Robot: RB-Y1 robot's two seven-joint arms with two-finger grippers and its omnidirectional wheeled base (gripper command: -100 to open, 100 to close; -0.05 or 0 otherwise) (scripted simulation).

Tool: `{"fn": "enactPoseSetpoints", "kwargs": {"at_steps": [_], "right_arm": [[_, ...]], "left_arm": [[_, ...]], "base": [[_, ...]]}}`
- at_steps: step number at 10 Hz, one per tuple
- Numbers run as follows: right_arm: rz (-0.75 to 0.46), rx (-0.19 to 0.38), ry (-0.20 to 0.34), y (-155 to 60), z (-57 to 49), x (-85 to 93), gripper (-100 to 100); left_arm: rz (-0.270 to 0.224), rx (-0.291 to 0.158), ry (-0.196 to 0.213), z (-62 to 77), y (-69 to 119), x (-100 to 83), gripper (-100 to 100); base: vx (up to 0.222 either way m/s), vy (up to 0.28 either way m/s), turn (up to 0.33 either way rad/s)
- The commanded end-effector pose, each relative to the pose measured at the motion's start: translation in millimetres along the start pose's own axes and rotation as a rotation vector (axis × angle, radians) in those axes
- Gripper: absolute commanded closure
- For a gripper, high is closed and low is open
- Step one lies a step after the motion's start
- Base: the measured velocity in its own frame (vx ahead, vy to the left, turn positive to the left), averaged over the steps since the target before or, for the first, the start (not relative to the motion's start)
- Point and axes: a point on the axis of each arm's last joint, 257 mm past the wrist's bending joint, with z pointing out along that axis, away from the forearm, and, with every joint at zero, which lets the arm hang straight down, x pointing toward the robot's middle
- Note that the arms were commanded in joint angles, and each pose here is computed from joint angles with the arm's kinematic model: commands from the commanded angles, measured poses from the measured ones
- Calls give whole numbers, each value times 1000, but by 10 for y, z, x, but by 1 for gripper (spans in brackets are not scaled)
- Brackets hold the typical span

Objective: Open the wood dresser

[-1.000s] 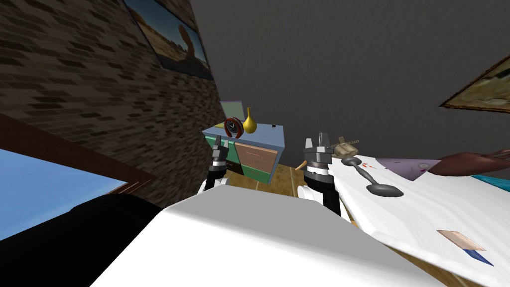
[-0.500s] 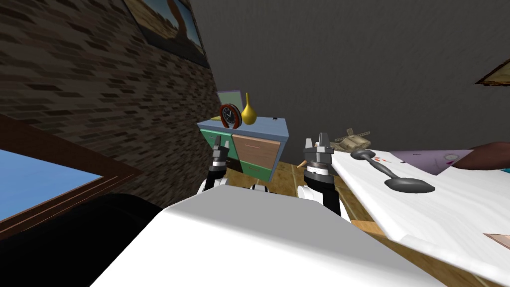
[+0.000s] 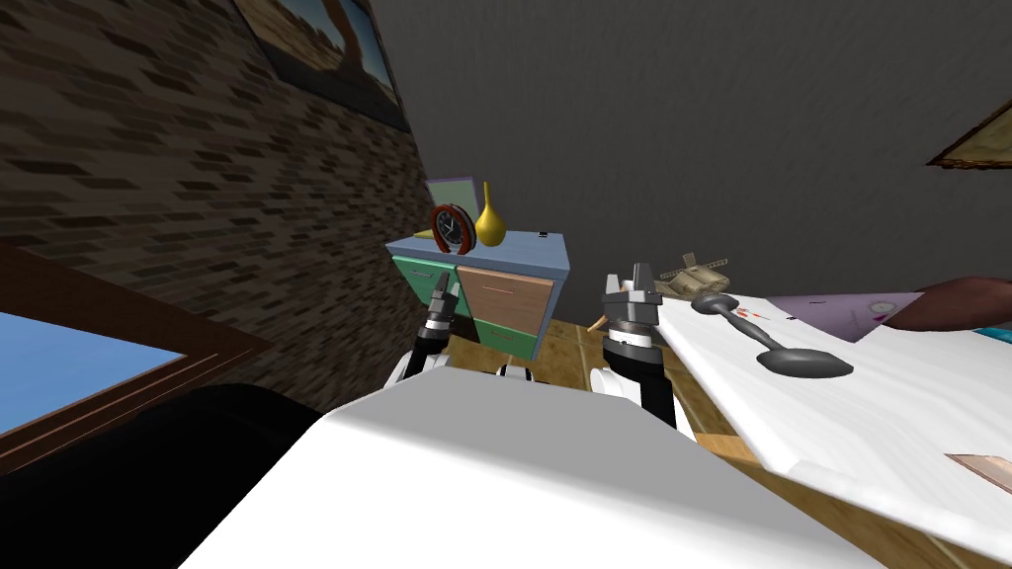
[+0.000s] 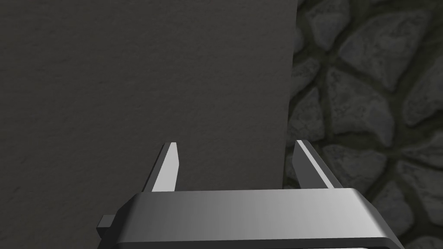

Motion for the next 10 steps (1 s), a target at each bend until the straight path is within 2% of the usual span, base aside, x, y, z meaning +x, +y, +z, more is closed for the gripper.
{"fn": "enactPoseSetpoints", "kwargs": {"at_steps": [1,6,10], "right_arm": [[0,0,0,0,0,0,0],[0,0,0,0,0,0,0],[0,0,0,0,0,0,0]], "left_arm": [[16,-51,36,-43,251,84,-100],[6,-155,42,-116,757,228,-100],[12,-214,64,-181,1038,324,-100]], "base": [[19,-26,-46],[26,-33,-58],[17,-27,-41]]}}
